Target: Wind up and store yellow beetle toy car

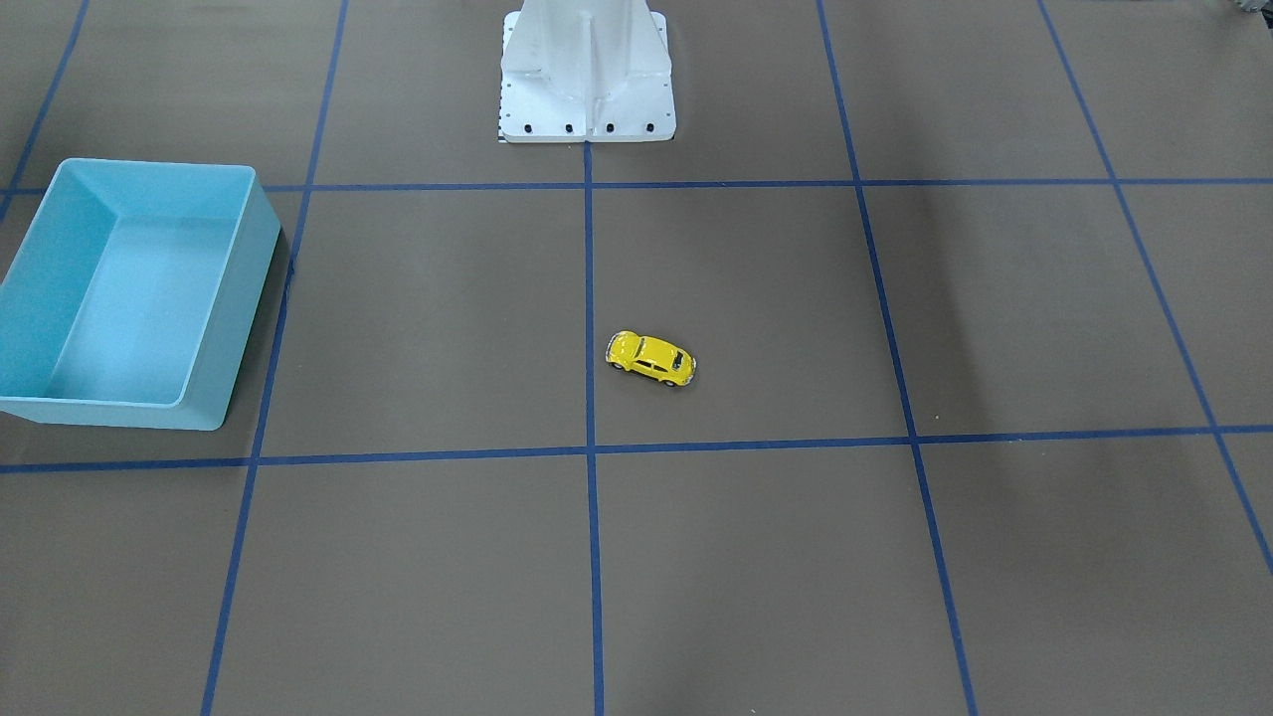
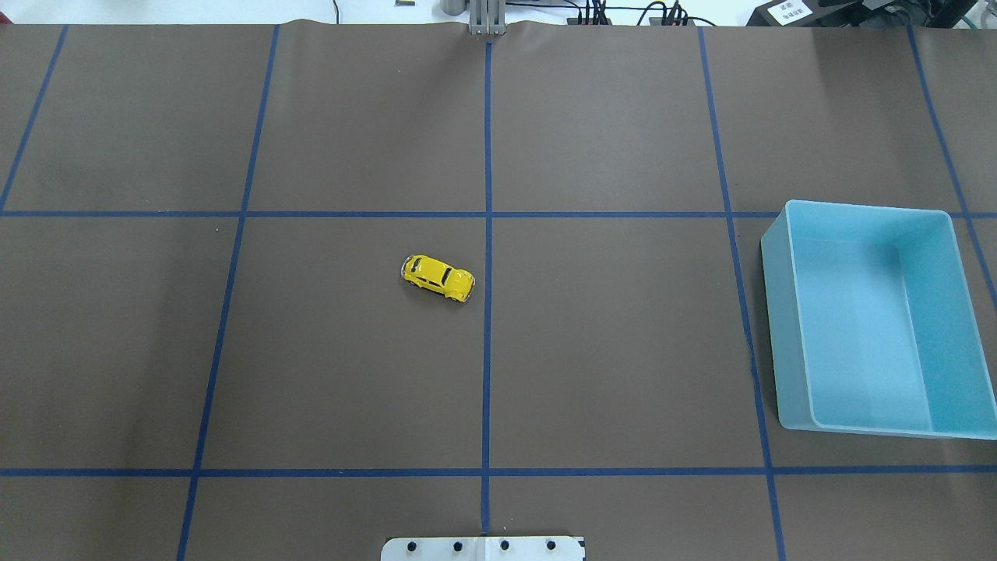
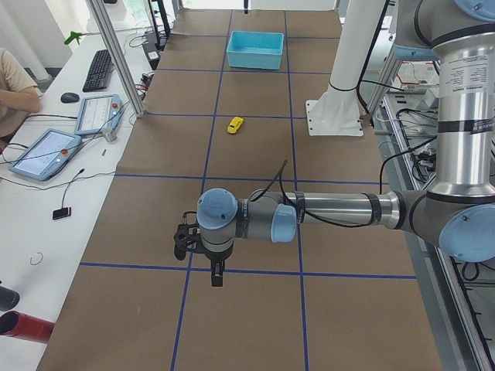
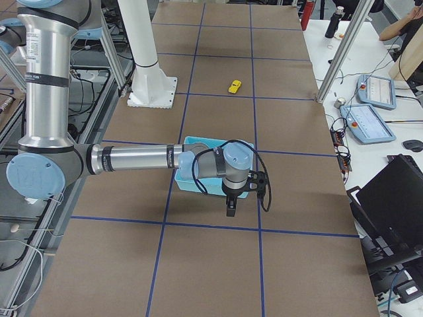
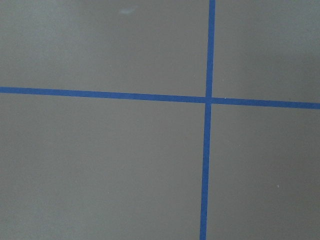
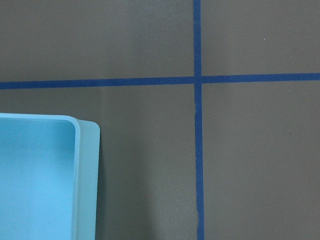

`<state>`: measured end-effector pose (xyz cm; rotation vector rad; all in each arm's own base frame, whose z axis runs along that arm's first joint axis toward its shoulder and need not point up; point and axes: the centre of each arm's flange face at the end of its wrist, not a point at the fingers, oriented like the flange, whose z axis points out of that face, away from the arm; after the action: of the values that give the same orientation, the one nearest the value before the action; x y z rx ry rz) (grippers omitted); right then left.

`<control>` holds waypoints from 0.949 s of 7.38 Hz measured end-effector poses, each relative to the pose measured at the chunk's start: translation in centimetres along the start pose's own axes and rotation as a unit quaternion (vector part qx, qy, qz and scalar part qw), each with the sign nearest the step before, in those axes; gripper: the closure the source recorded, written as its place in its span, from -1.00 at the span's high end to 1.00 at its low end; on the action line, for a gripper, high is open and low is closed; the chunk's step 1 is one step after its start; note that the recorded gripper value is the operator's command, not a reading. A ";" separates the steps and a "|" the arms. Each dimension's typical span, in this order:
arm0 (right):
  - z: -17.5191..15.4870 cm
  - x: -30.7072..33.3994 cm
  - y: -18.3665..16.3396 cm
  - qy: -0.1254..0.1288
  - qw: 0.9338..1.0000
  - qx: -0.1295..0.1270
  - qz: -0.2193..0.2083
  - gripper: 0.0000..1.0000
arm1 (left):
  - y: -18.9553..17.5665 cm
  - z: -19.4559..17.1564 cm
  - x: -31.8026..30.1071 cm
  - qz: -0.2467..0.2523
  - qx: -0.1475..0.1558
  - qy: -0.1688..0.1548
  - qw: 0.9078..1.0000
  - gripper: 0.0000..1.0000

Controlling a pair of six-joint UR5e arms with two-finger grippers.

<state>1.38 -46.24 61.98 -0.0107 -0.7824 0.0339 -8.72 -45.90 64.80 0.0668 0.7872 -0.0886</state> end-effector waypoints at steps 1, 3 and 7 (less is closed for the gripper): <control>0.0 0.0 0.0 0.000 1.000 0.000 0.000 0.99 | 0.0 0.0 0.0 -0.001 0.000 0.000 1.000 1.00; 0.0 0.0 0.0 -0.001 1.000 0.000 0.000 0.98 | 0.0 0.0 0.0 0.000 0.000 0.000 1.000 1.00; 0.0 0.0 0.0 -0.001 1.000 0.000 -0.001 0.98 | -0.3 -0.6 1.1 0.012 0.007 0.007 1.000 1.00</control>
<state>1.36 -46.23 61.94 -0.0093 -0.7847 0.0333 -8.39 -46.19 63.65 0.0900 0.8003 -0.0711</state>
